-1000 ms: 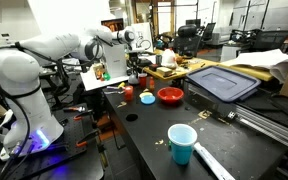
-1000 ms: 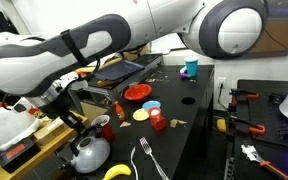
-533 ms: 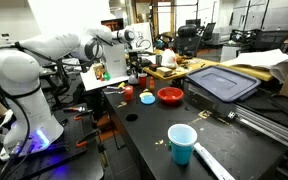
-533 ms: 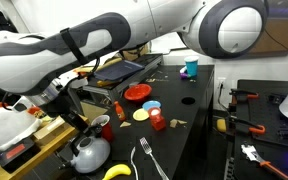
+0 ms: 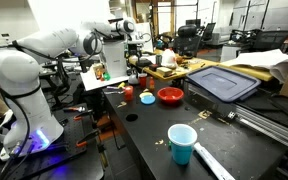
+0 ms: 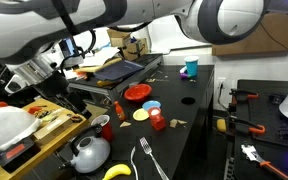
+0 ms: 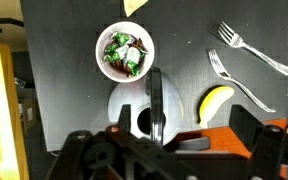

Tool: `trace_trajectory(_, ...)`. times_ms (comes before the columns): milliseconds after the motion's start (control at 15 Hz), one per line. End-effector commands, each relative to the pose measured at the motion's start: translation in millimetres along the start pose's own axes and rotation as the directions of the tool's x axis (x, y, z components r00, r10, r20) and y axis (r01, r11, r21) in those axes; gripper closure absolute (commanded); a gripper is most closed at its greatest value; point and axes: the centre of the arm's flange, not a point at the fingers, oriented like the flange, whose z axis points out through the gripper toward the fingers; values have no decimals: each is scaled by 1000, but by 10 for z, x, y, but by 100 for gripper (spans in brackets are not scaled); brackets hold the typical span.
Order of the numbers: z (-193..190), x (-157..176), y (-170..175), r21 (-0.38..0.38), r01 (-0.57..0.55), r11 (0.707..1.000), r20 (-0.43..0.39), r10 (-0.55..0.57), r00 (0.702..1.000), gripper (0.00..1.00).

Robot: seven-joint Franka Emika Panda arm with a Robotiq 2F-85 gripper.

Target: Move the kettle to the left

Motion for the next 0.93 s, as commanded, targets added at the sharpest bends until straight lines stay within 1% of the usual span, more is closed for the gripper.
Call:
trace_trajectory(0,-280,-669,-421,7,-22,1000,35,21,999,0)
trace_trajectory(200,-599,-1032,-326,-3,-85,996,45,85,995,0)
trace_trajectory(467,-938,-1708,-93,-31,-203,979,58,205,977,0)
trace_trajectory(600,-1057,-2103,29,-43,-271,962,58,273,960,0)
trace_trajectory(733,-1165,-2530,155,-51,-343,938,50,345,937,0)
trace_trajectory(867,-1266,-2982,261,-57,-414,908,32,417,908,0)
